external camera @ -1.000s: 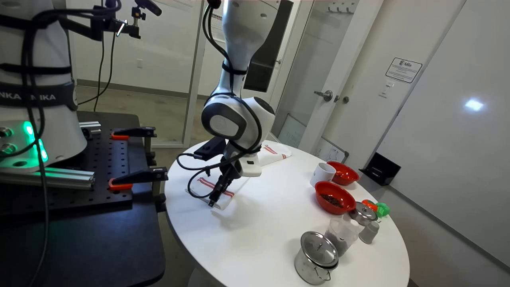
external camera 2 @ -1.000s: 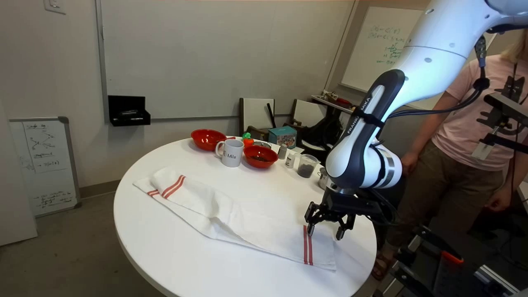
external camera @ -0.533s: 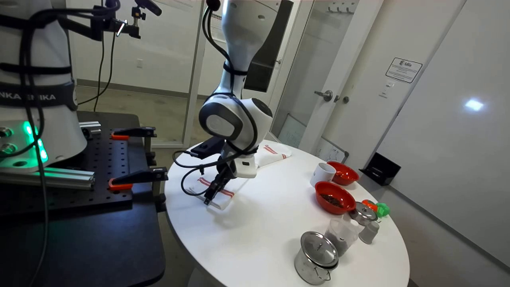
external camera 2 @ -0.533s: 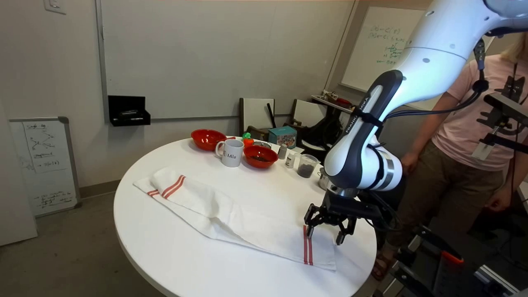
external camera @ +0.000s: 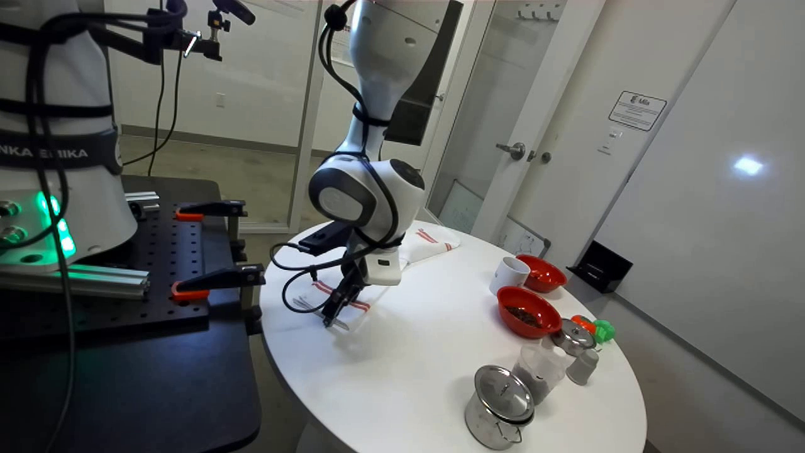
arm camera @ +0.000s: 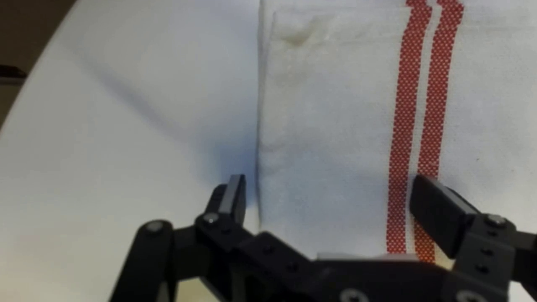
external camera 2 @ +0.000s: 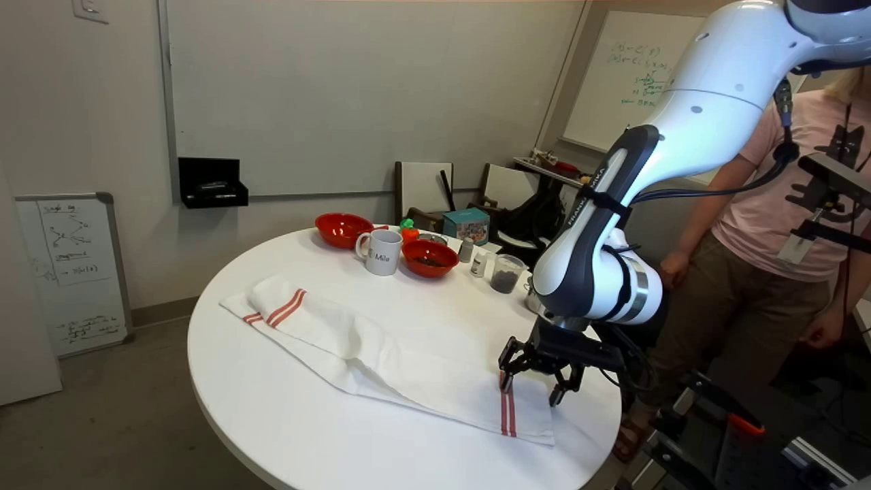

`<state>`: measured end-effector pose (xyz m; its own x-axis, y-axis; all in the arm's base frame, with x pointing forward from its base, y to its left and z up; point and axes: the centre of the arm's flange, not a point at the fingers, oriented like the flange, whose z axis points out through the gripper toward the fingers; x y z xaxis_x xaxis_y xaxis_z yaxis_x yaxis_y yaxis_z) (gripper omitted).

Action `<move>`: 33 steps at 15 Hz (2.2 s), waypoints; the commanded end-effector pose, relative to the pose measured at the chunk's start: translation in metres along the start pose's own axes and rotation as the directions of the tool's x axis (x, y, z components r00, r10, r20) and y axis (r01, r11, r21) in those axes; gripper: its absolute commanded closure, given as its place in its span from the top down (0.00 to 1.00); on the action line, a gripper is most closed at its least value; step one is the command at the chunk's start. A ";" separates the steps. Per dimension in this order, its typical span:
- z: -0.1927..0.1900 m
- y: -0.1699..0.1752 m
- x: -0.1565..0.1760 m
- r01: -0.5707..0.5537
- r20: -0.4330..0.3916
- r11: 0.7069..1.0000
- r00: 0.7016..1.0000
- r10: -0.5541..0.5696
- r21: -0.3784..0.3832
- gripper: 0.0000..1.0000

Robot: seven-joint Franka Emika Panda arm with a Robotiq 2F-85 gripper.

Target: Fold up the white towel on the table.

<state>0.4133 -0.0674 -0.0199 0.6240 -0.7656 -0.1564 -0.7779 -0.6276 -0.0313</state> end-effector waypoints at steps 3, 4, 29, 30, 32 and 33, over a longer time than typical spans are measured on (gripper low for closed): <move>0.006 0.000 0.000 -0.029 -0.025 0.999 0.999 0.030 0.037 0.72; 0.006 0.001 0.001 -0.032 -0.026 0.999 0.999 0.033 0.040 0.69; -0.001 0.034 0.004 -0.144 -0.058 0.985 0.987 0.150 0.093 1.00; -0.001 0.035 0.004 -0.149 -0.056 0.985 0.986 0.154 0.090 1.00; -0.002 0.032 0.005 -0.141 -0.053 0.986 0.988 0.146 0.091 0.73; -0.004 0.029 0.006 -0.137 -0.056 0.987 0.988 0.142 0.088 0.66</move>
<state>0.3966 -0.0955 -0.0194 0.5176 -0.8477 -0.1162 -0.8553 -0.5091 -0.0960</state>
